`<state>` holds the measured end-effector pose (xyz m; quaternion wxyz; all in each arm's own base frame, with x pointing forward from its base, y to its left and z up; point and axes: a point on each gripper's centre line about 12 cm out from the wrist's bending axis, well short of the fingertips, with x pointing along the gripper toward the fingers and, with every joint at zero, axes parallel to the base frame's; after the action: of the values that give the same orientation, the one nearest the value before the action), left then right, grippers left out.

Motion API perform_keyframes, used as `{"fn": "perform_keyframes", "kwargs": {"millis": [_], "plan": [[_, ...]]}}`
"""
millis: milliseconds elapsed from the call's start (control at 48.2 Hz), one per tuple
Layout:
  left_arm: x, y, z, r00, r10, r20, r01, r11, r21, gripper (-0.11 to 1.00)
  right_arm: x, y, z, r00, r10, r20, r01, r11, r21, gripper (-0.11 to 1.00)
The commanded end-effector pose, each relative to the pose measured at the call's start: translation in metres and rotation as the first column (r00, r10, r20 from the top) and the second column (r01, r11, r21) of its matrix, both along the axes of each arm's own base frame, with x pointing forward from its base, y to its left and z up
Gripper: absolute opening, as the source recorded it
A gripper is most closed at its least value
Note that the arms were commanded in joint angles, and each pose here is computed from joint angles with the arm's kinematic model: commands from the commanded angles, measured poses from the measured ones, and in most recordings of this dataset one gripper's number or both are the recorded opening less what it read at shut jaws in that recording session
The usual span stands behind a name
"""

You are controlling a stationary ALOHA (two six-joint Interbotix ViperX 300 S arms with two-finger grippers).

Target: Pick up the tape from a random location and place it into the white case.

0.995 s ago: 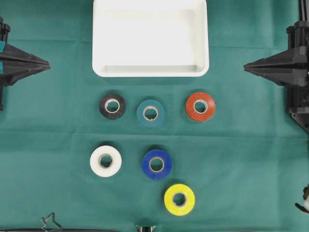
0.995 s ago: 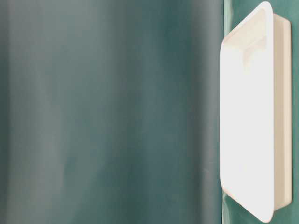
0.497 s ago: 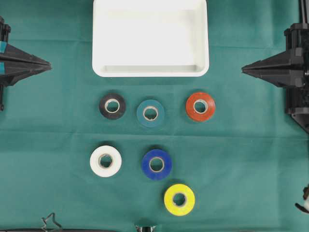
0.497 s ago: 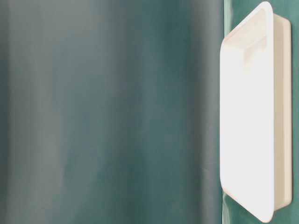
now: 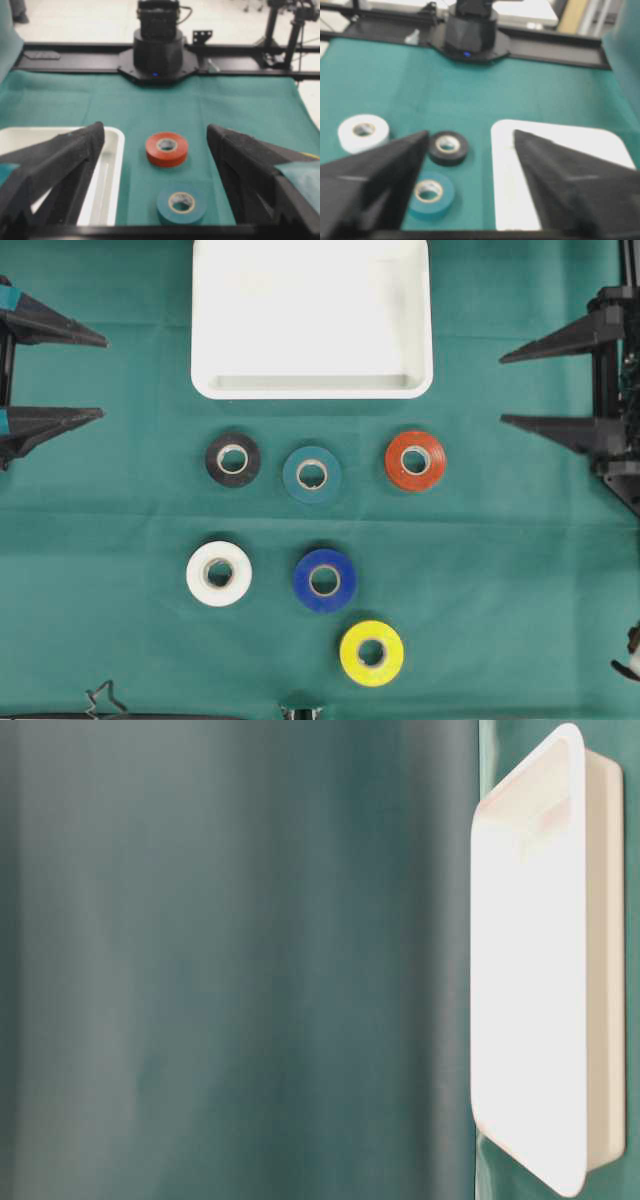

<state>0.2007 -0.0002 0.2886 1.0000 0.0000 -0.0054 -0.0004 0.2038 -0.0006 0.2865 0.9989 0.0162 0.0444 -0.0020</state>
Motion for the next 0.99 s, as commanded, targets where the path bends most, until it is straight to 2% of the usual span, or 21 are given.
{"fn": "perform_keyframes", "kwargs": {"millis": [0,62,539,788,974], "plan": [[0.003,-0.001,0.010,1.000,-0.005,0.020,0.005,1.000,0.003,0.98,0.005,0.000,0.008,1.000,-0.001,0.006,0.001,1.000,-0.003,0.88],[0.003,-0.001,0.010,1.000,-0.005,0.021,0.005,1.000,0.003,0.99,0.006,0.000,0.007,1.000,-0.001,0.000,0.001,1.000,-0.003,0.92],[0.004,-0.002,0.015,0.999,-0.009,0.032,0.009,1.000,0.000,0.99,0.005,0.000,0.007,1.000,0.001,-0.003,-0.001,1.000,-0.020,0.92],[0.004,-0.009,0.016,0.999,-0.046,0.028,0.046,0.999,0.000,0.99,0.005,0.000,0.005,1.000,0.002,-0.014,-0.003,1.000,-0.029,0.92],[0.003,-0.020,0.013,0.995,-0.100,0.005,0.100,0.995,0.002,0.99,0.005,0.000,0.004,1.000,0.002,-0.026,-0.003,1.000,-0.029,0.92]]}}
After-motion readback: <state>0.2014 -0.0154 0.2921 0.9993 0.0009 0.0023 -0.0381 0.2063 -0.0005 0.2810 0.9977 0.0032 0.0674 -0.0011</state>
